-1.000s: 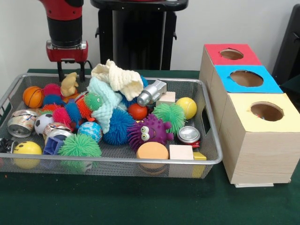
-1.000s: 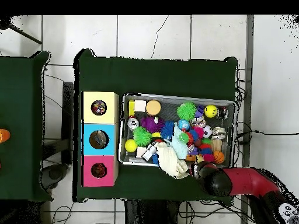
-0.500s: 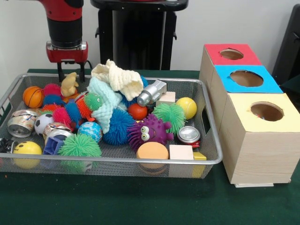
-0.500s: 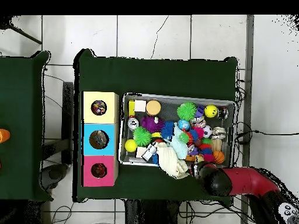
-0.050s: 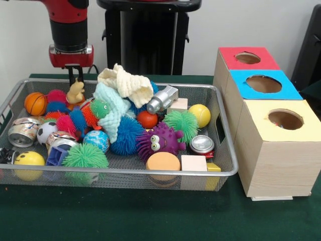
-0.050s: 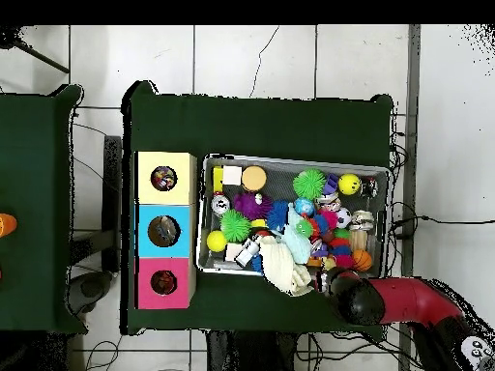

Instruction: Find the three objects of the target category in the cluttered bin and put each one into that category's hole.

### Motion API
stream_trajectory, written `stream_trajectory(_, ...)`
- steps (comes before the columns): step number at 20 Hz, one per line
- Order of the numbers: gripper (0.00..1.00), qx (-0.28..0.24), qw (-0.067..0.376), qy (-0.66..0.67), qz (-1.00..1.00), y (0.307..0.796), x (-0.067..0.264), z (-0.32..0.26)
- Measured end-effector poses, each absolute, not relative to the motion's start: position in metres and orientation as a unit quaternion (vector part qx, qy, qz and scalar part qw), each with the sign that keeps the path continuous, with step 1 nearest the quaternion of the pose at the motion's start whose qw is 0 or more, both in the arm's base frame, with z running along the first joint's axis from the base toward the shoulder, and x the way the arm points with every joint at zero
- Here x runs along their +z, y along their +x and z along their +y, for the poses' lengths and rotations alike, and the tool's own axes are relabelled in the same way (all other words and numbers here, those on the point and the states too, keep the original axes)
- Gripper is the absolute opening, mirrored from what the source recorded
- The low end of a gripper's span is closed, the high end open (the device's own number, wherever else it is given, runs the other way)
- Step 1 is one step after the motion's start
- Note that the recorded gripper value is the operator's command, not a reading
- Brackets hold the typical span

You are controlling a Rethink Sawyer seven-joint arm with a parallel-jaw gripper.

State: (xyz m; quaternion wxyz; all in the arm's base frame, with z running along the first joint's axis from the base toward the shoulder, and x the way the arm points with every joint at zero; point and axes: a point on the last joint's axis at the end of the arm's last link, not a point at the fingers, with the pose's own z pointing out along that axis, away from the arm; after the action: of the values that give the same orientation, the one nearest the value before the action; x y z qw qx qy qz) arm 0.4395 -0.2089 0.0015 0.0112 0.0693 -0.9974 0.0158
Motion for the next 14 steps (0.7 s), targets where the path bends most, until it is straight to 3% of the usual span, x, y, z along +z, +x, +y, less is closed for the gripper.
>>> stream_trajectory(14, 0.00, 0.016, 0.001, 0.067, -0.998, 0.441, 0.015, -0.210)
